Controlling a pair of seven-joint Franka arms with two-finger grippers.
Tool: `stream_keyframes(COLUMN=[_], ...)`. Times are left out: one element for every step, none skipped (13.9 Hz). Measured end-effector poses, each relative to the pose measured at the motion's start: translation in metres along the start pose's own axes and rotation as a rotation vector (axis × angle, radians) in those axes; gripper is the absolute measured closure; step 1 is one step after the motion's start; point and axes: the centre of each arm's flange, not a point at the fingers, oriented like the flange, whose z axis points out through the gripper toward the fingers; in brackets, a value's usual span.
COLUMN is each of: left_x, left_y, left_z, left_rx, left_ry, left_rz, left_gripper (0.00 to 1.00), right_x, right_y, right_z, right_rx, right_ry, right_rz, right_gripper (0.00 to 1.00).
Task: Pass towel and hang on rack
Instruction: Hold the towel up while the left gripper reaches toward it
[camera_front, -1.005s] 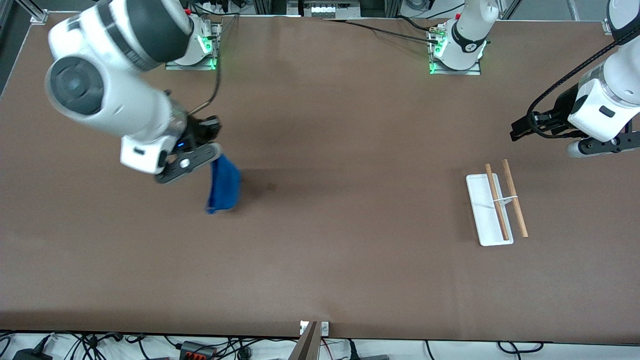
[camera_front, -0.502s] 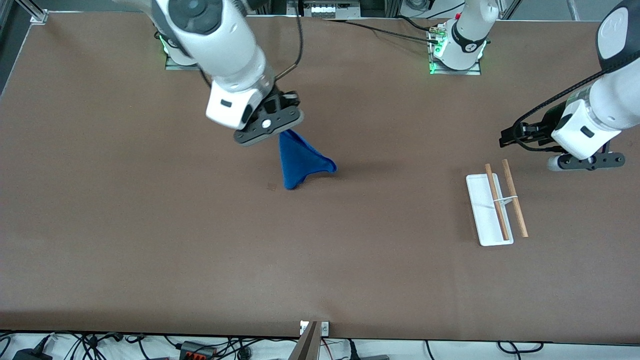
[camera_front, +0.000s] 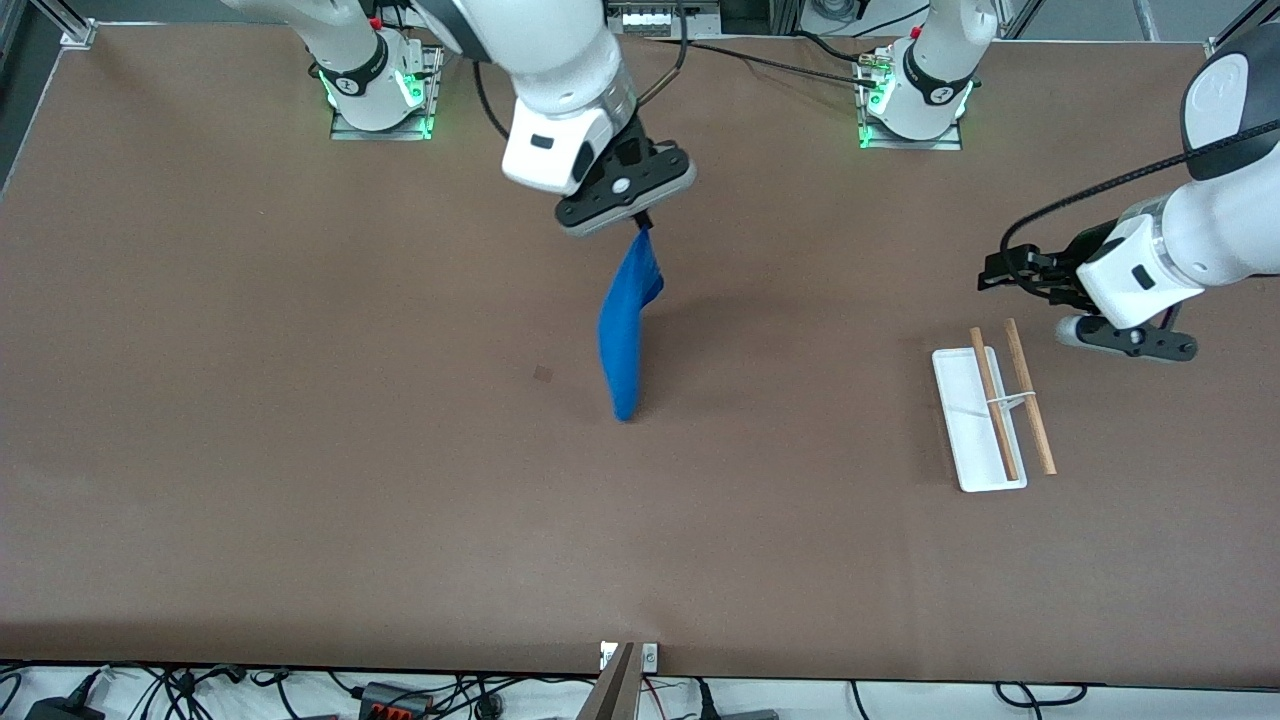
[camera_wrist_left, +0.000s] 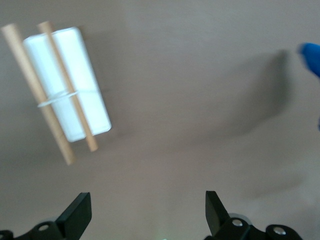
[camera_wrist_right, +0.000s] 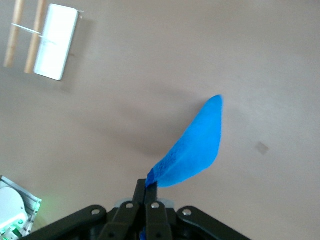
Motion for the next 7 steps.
stream_keyframes(left_x=[0.006,0.014,0.022,0.030,0.036,0.041,0.045], left_y=[-0.001,-0.003,-0.005,-0.008,-0.011,-0.012,-0.010], left_z=[0.006,0.014,0.024,0.034,0.043,0.052,0.063], left_rx=[-0.021,-0.049,-0.066,-0.069,-0.068,-0.075,-0.084], left_ry=[0.011,0.032,0.058,0.090,0.125,0.160,0.181], left_rz=[0.088,0.162,0.230,0.307,0.394,0.486,0.567], left_gripper=[0.00,0.00,0.00,0.00,0.00,0.00,0.00], right_x=[-0.002,-0.005,-0.007,-0.009,-0.010,-0.012,-0.013], right_y=[-0.009,-0.018,-0.025,-0.029,-0.033,-0.036,-0.039], right_z=[0.000,0.000,0.000,0.000,0.000,0.000,0.001], right_rx=[0.009,0.017,0.022,0.027,0.029,0.031,0.032], right_ry=[0.013,0.023,0.030,0.035,0.039,0.039,0.038], right_rz=[-0.012,-0.024,-0.033,-0.039,-0.044,-0.046,-0.038], right_gripper=[0.98,0.98,0.98,0.98,0.98,0.98,0.98])
